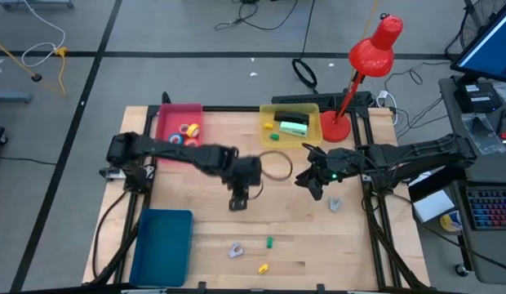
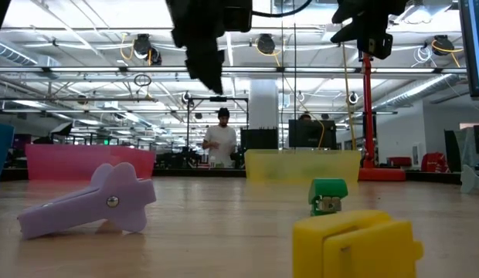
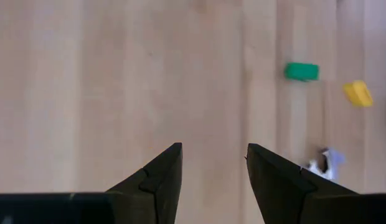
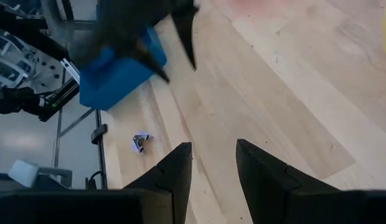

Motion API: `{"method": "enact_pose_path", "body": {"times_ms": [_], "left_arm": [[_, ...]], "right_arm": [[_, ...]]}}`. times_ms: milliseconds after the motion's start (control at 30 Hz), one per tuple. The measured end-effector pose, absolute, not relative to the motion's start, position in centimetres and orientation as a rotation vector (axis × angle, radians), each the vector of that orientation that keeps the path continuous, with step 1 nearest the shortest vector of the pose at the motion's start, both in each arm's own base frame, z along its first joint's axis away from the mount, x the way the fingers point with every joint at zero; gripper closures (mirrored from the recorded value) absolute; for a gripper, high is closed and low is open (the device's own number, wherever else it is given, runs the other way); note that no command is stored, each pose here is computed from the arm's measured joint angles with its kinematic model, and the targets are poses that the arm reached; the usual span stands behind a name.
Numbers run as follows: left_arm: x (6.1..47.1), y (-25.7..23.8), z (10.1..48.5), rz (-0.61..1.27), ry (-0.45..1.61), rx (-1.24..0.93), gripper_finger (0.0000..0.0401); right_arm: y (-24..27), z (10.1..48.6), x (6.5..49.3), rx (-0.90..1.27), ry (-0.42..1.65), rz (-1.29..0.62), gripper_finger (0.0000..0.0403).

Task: Pick and place Stapler, Stapler remover, tape
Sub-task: Put the small green stapler into the yellow bin

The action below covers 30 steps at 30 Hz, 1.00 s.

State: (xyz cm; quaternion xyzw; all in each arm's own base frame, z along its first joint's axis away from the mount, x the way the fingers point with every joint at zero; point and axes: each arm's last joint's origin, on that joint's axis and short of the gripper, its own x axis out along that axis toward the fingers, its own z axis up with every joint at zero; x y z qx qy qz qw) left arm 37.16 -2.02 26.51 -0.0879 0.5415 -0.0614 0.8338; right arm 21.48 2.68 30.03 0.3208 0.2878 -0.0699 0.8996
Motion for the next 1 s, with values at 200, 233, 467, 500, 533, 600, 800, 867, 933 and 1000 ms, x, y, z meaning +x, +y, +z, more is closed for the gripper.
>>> {"method": "enact_pose_path", "body": {"times_ms": [200, 233, 467, 500, 533, 600, 800, 867, 933, 1000], "left_arm": [[36.1, -6.0, 24.0, -0.149, 1.208, -0.199, 0.0224], [35.8, -6.5, 23.6, -0.143, 1.218, -0.196, 0.0224], [35.0, -9.0, 22.9, -0.098, 1.249, -0.213, 0.0224], [35.0, -9.3, 22.9, -0.092, 1.244, -0.219, 0.0224], [35.0, -9.5, 23.0, -0.085, 1.239, -0.228, 0.0224], [35.0, -9.9, 23.0, -0.053, 1.219, -0.250, 0.0224], [35.8, -11.3, 23.6, -0.014, 1.093, -0.368, 0.0224], [36.0, -12.0, 23.8, -0.028, 1.054, -0.392, 0.0224], [35.8, -12.8, 24.2, -0.032, 1.035, -0.421, 0.0224], [35.6, -13.6, 24.4, -0.012, 1.019, -0.457, 0.0224]], "right_arm": [[2.7, 30.1, 21.5, 0.670, 0.592, -0.146, 0.0287], [2.7, 30.1, 21.5, 0.670, 0.592, -0.146, 0.0287], [2.8, 30.0, 21.7, 0.640, 0.590, -0.134, 0.0287], [2.8, 29.9, 21.9, 0.622, 0.592, -0.124, 0.0287], [2.9, 29.8, 22.0, 0.602, 0.600, -0.101, 0.0287], [3.1, 29.7, 22.6, 0.555, 0.603, -0.018, 0.0287], [4.8, 28.6, 24.5, 0.414, 0.637, 0.270, 0.0287], [5.7, 27.9, 24.9, 0.375, 0.674, 0.330, 0.0287], [6.7, 27.0, 25.2, 0.312, 0.716, 0.376, 0.0287], [7.8, 26.2, 25.3, 0.223, 0.748, 0.431, 0.0287]]}}
